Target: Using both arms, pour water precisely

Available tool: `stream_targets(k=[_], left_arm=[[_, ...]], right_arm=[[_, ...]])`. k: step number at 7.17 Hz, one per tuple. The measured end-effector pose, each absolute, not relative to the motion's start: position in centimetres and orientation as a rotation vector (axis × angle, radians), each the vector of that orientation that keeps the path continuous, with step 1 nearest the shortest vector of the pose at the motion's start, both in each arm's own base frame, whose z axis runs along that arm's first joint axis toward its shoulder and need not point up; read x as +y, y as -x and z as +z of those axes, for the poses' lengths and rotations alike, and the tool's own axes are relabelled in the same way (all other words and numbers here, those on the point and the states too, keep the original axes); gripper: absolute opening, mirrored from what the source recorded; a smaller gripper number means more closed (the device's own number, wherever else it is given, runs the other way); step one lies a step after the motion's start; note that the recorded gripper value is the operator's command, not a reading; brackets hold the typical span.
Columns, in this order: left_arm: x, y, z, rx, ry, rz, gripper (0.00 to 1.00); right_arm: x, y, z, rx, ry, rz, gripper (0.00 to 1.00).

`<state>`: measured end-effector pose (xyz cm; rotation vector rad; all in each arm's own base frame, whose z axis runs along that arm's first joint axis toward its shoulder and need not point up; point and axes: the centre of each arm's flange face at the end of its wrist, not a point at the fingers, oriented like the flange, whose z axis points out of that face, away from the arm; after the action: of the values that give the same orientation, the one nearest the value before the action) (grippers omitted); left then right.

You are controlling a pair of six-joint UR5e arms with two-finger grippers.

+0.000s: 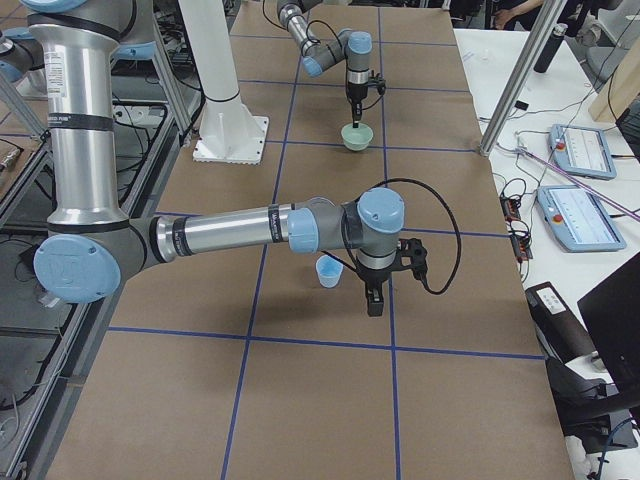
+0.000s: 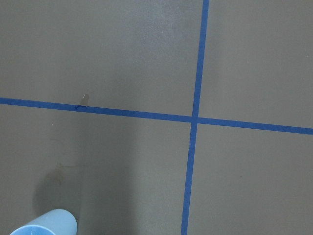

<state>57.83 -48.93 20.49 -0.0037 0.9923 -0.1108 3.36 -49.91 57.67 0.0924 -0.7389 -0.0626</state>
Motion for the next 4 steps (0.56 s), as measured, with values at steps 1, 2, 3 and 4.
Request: stream_targets(k=[1,2,3,4], left_arm=[[-48.86,-58.27,20.9,0.993,0.003,-0.106,0.74],[-48.83,-58.43,21.21,0.99,0.002,-0.103,1.0],[-48.83,-58.43,21.39,0.989,-0.001,-0.103,1.0],[-48.94,-58.08,21.11,0.994,-0.007,-0.102,1.0]], right_arm=[[-49.93,-3.36,57.63,-0.739,-0.093,-0.063,1.0],[-49.9,-3.36,57.67,-0.739,-0.093,-0.063,1.0],[-49.85,-3.37,57.73,-0.739,-0.091,-0.062,1.0],[-49.85,-3.36,57.73,-0.74,-0.091,-0.062,1.0]])
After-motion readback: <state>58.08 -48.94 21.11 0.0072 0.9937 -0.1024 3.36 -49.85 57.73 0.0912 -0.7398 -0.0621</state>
